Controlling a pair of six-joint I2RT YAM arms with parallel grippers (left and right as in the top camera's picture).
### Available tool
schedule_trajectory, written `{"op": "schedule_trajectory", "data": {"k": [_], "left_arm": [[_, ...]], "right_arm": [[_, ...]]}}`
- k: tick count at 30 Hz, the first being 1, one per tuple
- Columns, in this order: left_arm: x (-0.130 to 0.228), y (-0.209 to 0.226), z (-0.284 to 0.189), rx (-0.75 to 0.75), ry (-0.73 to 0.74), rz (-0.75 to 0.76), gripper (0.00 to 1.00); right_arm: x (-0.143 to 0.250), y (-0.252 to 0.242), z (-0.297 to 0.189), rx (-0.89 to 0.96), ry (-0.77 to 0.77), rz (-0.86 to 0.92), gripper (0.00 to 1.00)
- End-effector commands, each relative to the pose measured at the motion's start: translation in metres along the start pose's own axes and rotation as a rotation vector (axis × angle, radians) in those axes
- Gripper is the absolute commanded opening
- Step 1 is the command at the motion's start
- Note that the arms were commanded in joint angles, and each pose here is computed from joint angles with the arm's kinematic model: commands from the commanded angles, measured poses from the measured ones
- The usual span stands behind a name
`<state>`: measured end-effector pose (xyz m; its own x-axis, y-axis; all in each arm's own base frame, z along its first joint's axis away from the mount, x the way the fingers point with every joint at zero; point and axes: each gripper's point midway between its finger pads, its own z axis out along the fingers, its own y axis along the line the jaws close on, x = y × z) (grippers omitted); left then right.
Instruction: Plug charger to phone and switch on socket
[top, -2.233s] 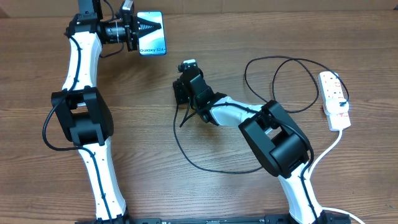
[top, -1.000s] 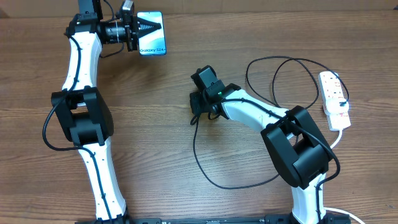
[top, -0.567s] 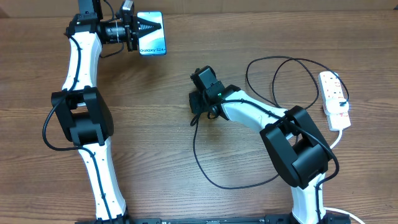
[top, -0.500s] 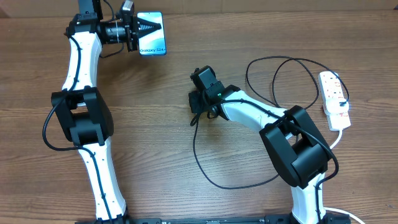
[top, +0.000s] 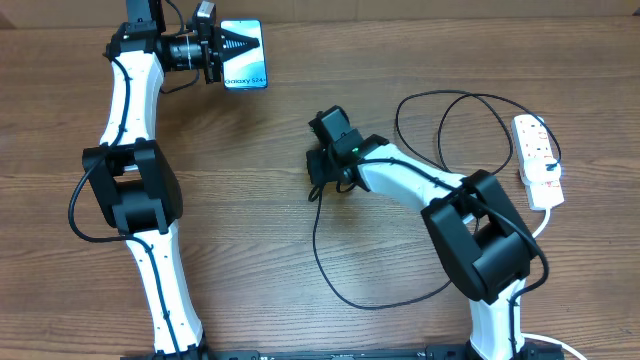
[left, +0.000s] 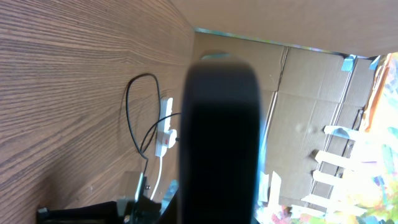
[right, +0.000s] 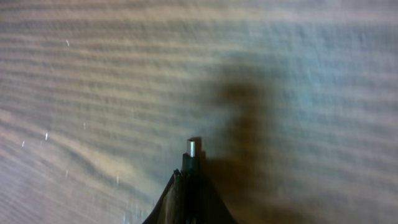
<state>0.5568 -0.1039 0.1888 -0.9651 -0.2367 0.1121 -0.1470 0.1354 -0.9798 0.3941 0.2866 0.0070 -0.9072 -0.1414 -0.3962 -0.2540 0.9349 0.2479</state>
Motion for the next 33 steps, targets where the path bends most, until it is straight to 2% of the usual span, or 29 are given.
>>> {"op": "schedule_trajectory", "data": {"k": [1, 6, 12, 16, 21, 25, 29, 33], "left_arm": [[0.009, -0.024, 0.000, 0.036, 0.026, 0.071, 0.04], [0.010, -0.026, 0.002, 0.045, 0.035, 0.082, 0.04], [0.012, -0.031, 0.015, 0.049, 0.053, 0.089, 0.04], [0.022, -0.036, 0.027, 0.068, 0.099, 0.084, 0.04], [0.045, -0.052, 0.026, 0.146, 0.180, 0.087, 0.04], [0.063, -0.058, 0.007, 0.143, 0.147, 0.118, 0.04], [0.077, -0.062, -0.010, 0.142, 0.121, 0.120, 0.04], [0.096, -0.065, -0.015, 0.171, 0.119, 0.148, 0.04]], "right_arm": [[-0.031, 0.023, -0.044, -0.220, -0.043, 0.104, 0.04], [-0.059, 0.066, -0.101, -0.701, -0.016, 0.163, 0.04], [-0.079, 0.084, -0.129, -0.890, 0.019, 0.313, 0.04], [-0.075, 0.104, -0.143, -0.980, 0.062, 0.291, 0.04], [-0.051, 0.116, -0.157, -1.070, 0.206, 0.262, 0.04], [-0.022, 0.121, -0.177, -1.170, 0.338, 0.195, 0.04], [0.000, 0.115, -0.187, -1.082, 0.362, 0.201, 0.04], [0.017, 0.112, -0.227, -1.047, 0.333, 0.134, 0.04]]}}
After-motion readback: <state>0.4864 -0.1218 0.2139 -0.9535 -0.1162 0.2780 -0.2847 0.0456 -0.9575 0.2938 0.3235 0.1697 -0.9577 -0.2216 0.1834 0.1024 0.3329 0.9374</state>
